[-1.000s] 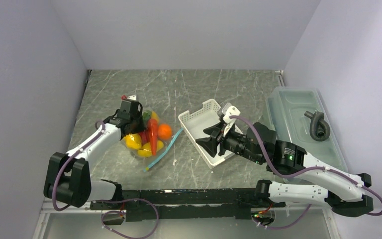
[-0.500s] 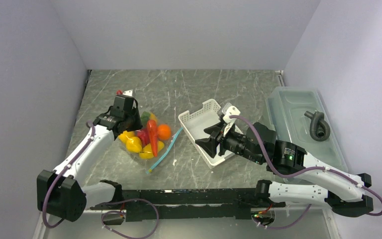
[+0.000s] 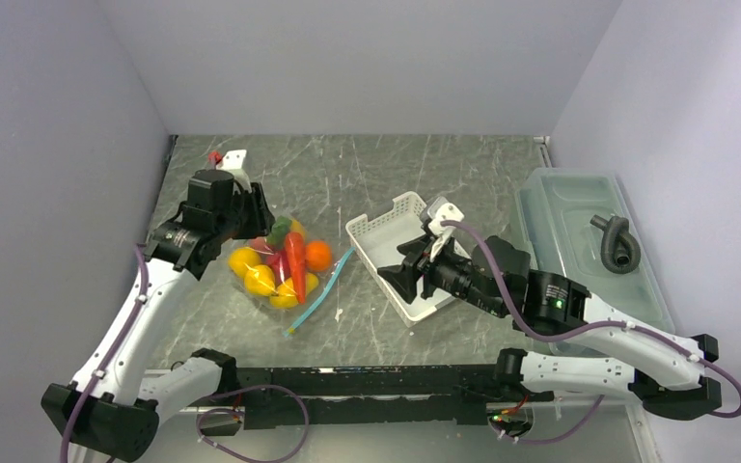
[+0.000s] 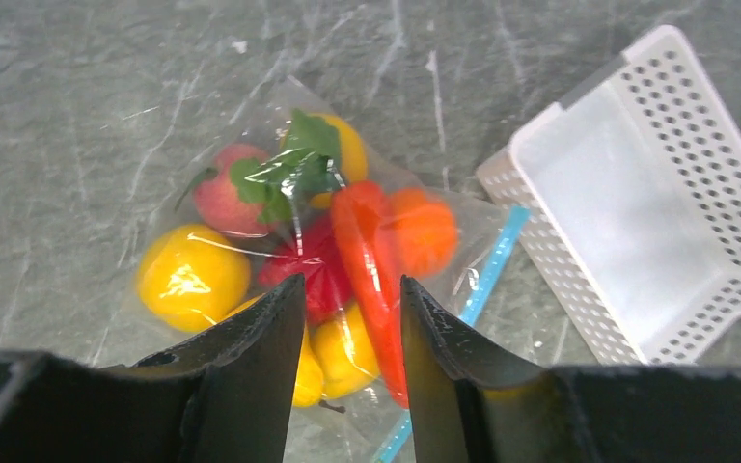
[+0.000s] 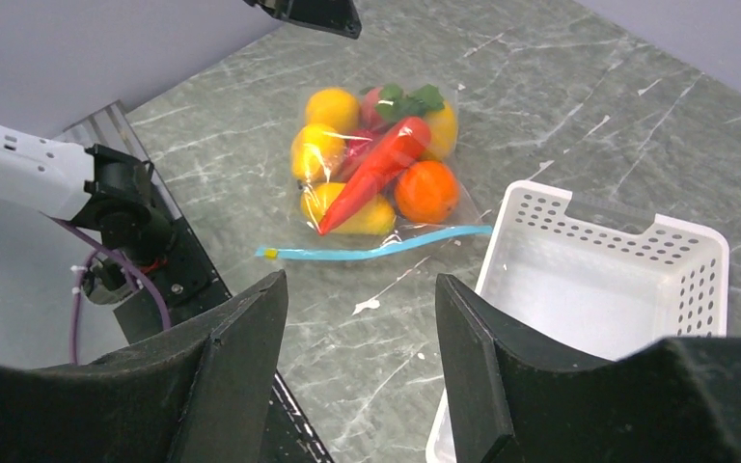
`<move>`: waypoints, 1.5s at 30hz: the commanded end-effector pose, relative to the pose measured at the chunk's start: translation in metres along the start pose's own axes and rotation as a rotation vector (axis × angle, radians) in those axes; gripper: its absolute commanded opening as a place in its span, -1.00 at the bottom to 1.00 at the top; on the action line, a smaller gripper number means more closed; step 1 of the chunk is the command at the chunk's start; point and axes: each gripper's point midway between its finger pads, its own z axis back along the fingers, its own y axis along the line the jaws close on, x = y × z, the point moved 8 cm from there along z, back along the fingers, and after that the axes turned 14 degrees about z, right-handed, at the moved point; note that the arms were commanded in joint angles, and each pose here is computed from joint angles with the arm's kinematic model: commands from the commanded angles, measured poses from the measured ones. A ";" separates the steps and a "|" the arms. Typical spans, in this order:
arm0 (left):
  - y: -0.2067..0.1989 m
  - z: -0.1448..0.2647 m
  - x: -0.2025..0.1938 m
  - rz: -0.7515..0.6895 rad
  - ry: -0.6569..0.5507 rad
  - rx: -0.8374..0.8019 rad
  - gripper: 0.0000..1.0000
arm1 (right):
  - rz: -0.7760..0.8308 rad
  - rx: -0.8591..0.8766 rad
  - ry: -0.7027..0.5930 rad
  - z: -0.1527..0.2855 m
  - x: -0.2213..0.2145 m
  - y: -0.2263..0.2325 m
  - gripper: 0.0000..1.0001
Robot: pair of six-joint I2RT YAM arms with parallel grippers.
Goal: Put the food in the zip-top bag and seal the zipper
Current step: Reset both arms
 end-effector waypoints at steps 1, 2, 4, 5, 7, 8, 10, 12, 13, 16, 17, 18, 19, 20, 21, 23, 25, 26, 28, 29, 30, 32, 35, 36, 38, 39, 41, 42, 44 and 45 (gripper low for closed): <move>-0.019 0.023 0.009 -0.094 0.006 -0.182 -0.05 | -0.019 -0.043 -0.011 -0.007 0.006 -0.005 0.23; -0.021 0.026 0.009 -0.106 0.006 -0.208 -0.04 | -0.018 -0.047 -0.001 -0.010 0.005 -0.005 0.23; -0.024 0.031 0.010 -0.123 0.000 -0.246 -0.01 | -0.019 -0.052 0.016 -0.015 0.004 -0.006 0.24; -0.025 0.035 0.010 -0.131 -0.010 -0.263 0.03 | -0.023 -0.059 0.025 -0.018 0.003 -0.009 0.25; -0.026 0.041 0.009 -0.153 -0.025 -0.303 0.13 | -0.029 -0.067 0.045 -0.025 0.001 -0.012 0.25; -0.027 0.045 0.009 -0.163 -0.035 -0.323 0.21 | -0.033 -0.072 0.053 -0.027 0.000 -0.015 0.26; -0.028 0.049 0.008 -0.181 -0.051 -0.357 0.24 | -0.045 -0.079 0.070 -0.034 -0.003 -0.020 0.27; -0.028 0.052 0.006 -0.196 -0.060 -0.390 0.27 | -0.061 -0.087 0.090 -0.041 -0.007 -0.025 0.28; -0.029 0.054 0.004 -0.201 -0.064 -0.406 0.28 | -0.067 -0.095 0.099 -0.044 -0.008 -0.027 0.29; -0.031 0.058 -0.001 -0.228 -0.068 -0.475 0.95 | -0.088 -0.122 0.116 -0.052 -0.014 -0.034 0.33; -0.031 0.059 -0.003 -0.237 -0.066 -0.498 0.99 | -0.097 -0.132 0.119 -0.054 -0.016 -0.036 0.35; -0.032 0.060 -0.005 -0.243 -0.066 -0.519 0.99 | -0.104 -0.144 0.124 -0.056 -0.018 -0.039 0.38; -0.033 0.060 -0.006 -0.248 -0.065 -0.543 0.99 | -0.112 -0.158 0.128 -0.058 -0.020 -0.041 0.39; -0.034 0.061 -0.008 -0.251 -0.062 -0.563 0.99 | -0.119 -0.176 0.131 -0.059 -0.022 -0.044 0.42; -0.035 0.061 -0.010 -0.256 -0.058 -0.583 0.99 | -0.124 -0.193 0.140 -0.061 -0.026 -0.046 0.44; -0.037 0.060 -0.013 -0.263 -0.048 -0.617 0.99 | -0.134 -0.226 0.147 -0.063 -0.031 -0.051 0.49; -0.038 0.059 -0.016 -0.265 -0.036 -0.646 0.99 | -0.142 -0.254 0.140 -0.064 -0.036 -0.054 0.59; -0.039 0.059 -0.017 -0.267 -0.034 -0.660 0.99 | -0.150 -0.277 0.136 -0.064 -0.039 -0.056 0.62; -0.040 0.058 -0.019 -0.269 -0.028 -0.687 0.99 | -0.159 -0.308 0.121 -0.062 -0.042 -0.059 0.75; -0.041 0.058 -0.020 -0.272 -0.020 -0.702 0.99 | -0.157 -0.313 0.117 -0.062 -0.043 -0.059 0.77; -0.041 0.057 -0.021 -0.273 -0.012 -0.712 1.00 | -0.159 -0.320 0.109 -0.061 -0.044 -0.059 0.83; -0.041 0.056 -0.025 -0.270 0.001 -0.726 0.99 | -0.167 -0.324 0.097 -0.059 -0.045 -0.059 0.89; -0.040 0.055 -0.029 -0.261 0.027 -0.732 0.99 | -0.191 -0.343 0.073 -0.056 -0.046 -0.060 0.99; -0.040 0.055 -0.029 -0.263 0.031 -0.736 0.99 | -0.197 -0.350 0.069 -0.055 -0.047 -0.060 0.99; -0.039 0.056 -0.032 -0.264 0.041 -0.742 0.99 | -0.216 -0.365 0.060 -0.054 -0.049 -0.060 1.00; -0.039 0.056 -0.033 -0.263 0.048 -0.744 0.99 | -0.234 -0.373 0.058 -0.054 -0.051 -0.060 0.99; -0.037 0.056 -0.035 -0.268 0.055 -0.740 0.99 | -0.278 -0.393 0.065 -0.054 -0.052 -0.060 1.00; -0.036 0.057 -0.036 -0.268 0.062 -0.736 0.99 | -0.288 -0.397 0.075 -0.054 -0.052 -0.060 1.00; -0.036 0.058 -0.037 -0.272 0.060 -0.739 0.99 | -0.293 -0.409 0.096 -0.054 -0.054 -0.060 0.99; -0.036 0.060 -0.037 -0.275 0.056 -0.745 0.99 | -0.293 -0.413 0.104 -0.053 -0.056 -0.060 0.99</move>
